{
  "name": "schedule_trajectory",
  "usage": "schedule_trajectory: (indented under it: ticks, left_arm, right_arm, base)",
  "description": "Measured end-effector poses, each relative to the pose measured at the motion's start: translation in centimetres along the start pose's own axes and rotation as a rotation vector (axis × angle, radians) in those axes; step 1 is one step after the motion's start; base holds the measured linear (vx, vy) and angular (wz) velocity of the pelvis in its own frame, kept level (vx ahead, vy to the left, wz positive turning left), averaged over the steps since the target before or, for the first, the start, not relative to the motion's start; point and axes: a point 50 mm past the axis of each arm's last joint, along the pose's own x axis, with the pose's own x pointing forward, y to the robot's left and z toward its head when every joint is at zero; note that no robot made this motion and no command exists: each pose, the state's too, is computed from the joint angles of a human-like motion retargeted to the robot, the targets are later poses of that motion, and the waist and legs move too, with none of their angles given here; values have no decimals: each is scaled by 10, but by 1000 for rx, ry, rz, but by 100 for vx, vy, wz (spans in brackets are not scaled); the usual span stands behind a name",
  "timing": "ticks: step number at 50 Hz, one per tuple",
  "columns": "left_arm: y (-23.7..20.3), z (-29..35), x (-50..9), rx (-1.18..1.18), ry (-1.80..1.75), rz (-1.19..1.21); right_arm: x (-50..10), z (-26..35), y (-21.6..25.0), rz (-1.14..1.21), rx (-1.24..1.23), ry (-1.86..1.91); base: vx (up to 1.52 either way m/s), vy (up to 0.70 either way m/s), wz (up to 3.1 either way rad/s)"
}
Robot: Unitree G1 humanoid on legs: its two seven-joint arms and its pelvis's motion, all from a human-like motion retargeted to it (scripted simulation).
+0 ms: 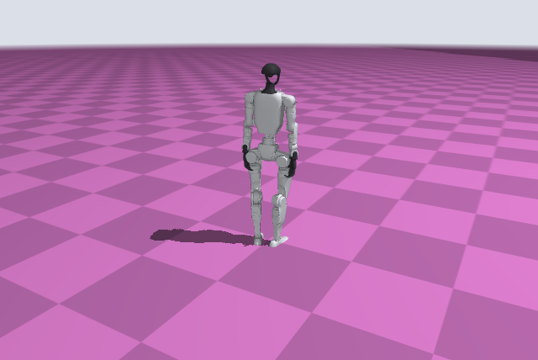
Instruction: Upper body actions
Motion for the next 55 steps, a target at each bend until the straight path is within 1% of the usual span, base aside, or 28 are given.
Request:
schedule_trajectory:
  ticks: [55]
  left_arm:
    - [0,0,0,3,2,0]
  right_arm:
    - [0,0,1,1,-2,2]
  base:
    - [0,0,0]
